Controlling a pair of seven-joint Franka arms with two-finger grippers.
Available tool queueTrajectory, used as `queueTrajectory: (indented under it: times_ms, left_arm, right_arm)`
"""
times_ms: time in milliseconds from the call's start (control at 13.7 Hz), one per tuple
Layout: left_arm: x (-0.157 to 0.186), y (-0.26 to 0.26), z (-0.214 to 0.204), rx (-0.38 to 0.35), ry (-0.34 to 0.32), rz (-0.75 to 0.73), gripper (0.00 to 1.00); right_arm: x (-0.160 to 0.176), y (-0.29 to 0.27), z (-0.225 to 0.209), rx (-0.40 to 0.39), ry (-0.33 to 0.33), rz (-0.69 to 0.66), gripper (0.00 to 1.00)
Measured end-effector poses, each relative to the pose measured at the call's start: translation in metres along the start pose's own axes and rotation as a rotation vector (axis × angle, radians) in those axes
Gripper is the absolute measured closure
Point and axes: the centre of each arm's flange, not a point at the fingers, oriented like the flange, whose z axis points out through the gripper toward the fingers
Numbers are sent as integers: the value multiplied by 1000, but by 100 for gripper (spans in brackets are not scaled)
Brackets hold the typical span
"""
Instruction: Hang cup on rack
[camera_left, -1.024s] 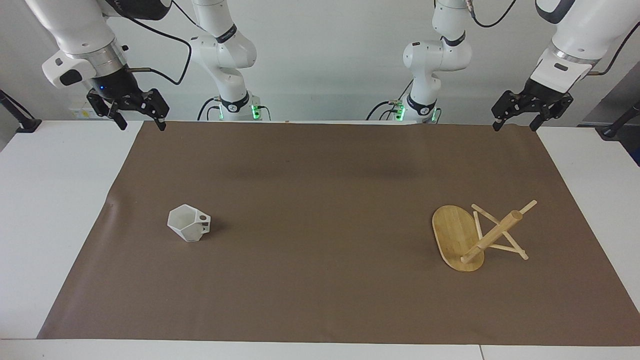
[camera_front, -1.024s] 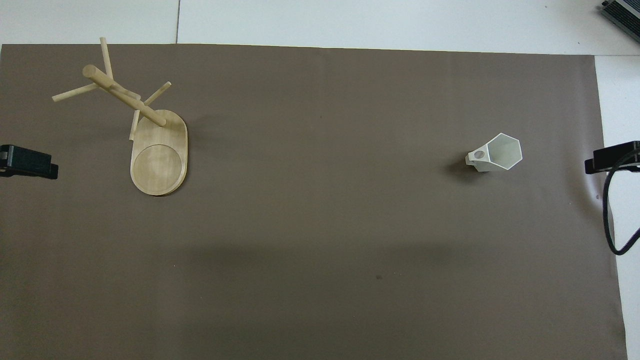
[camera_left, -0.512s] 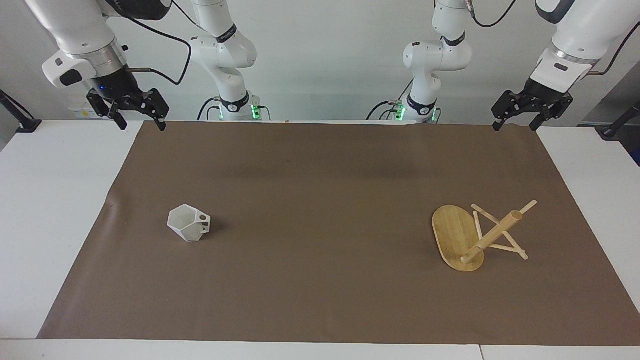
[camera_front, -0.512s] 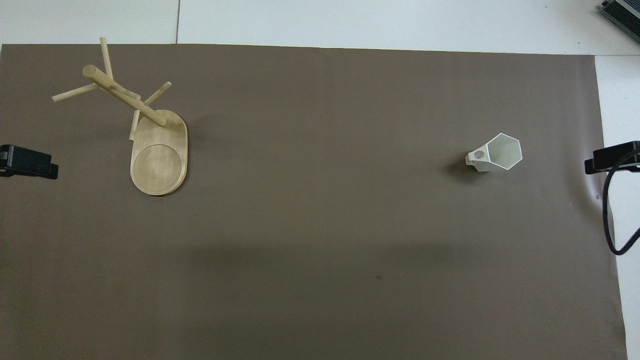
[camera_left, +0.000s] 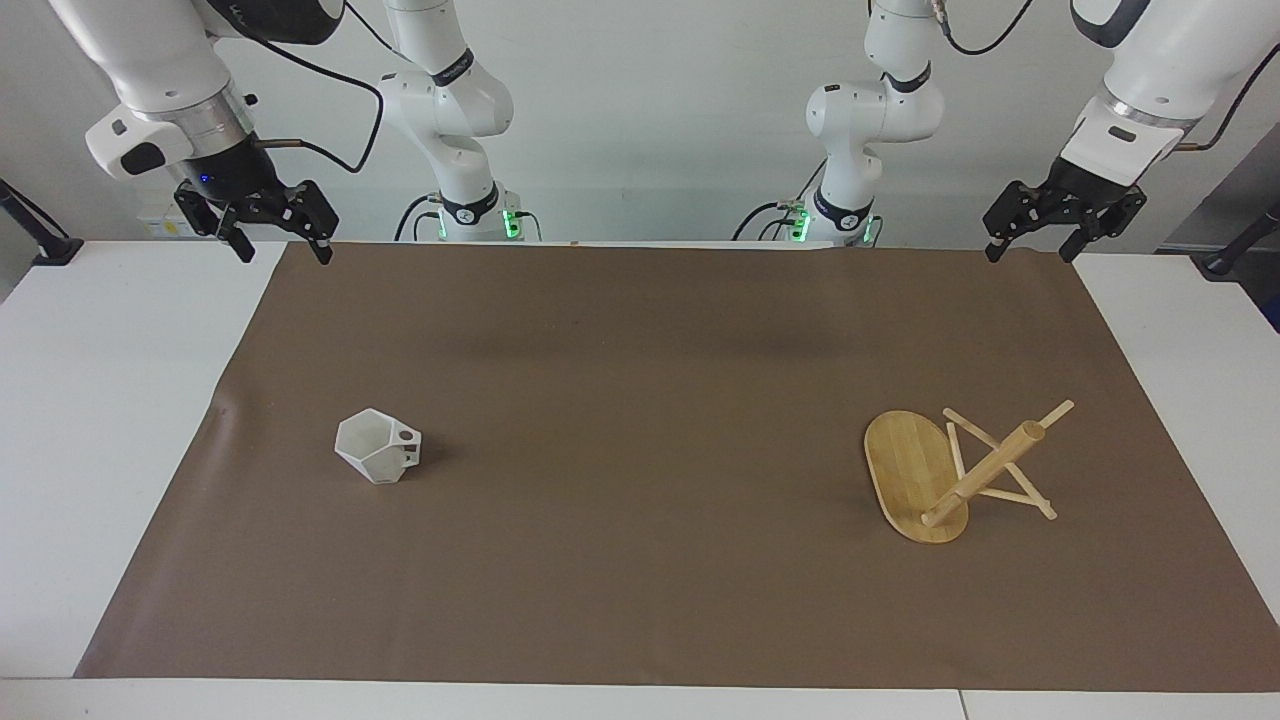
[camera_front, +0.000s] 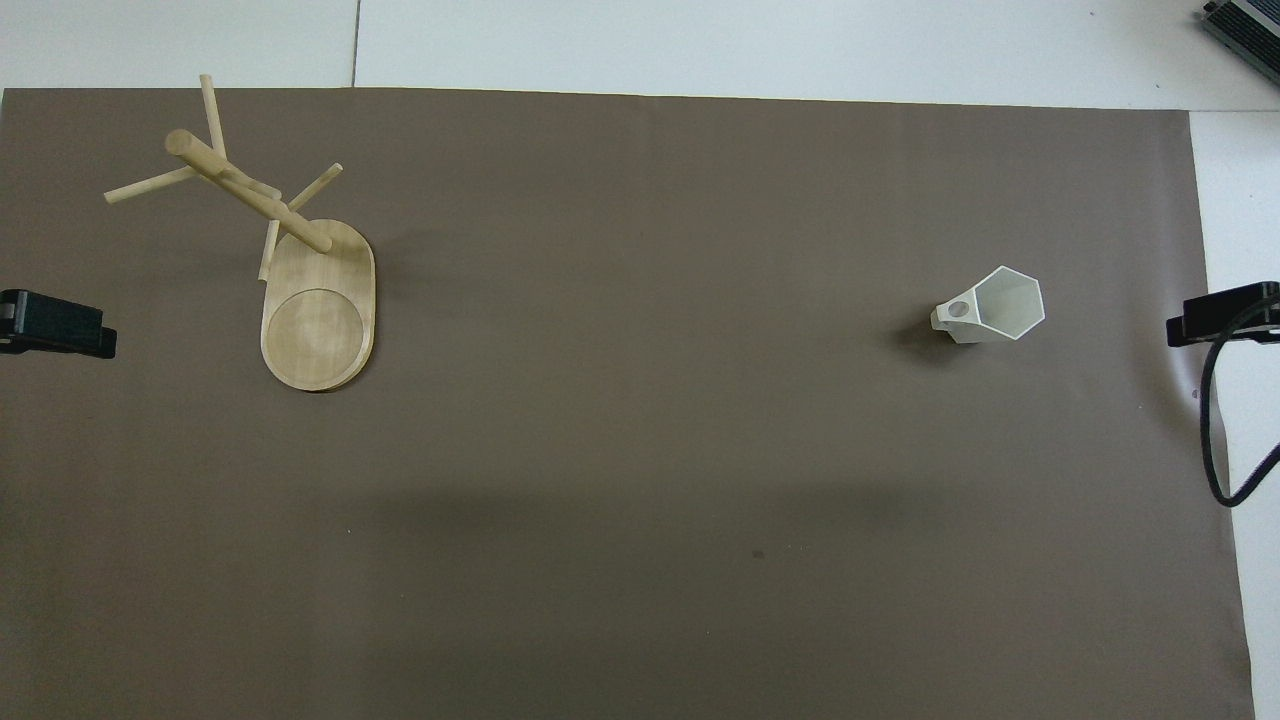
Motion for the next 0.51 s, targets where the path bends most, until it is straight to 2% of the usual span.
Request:
queueTrajectory:
  times_ms: [293,512]
  left_arm:
    - [0,0,0,0,0,0,0]
    - [0,0,0,0,0,0,0]
  right_arm:
    - [-7,3,28,-1,14,6,0]
    - [-11,5,57,-3,52,11,0]
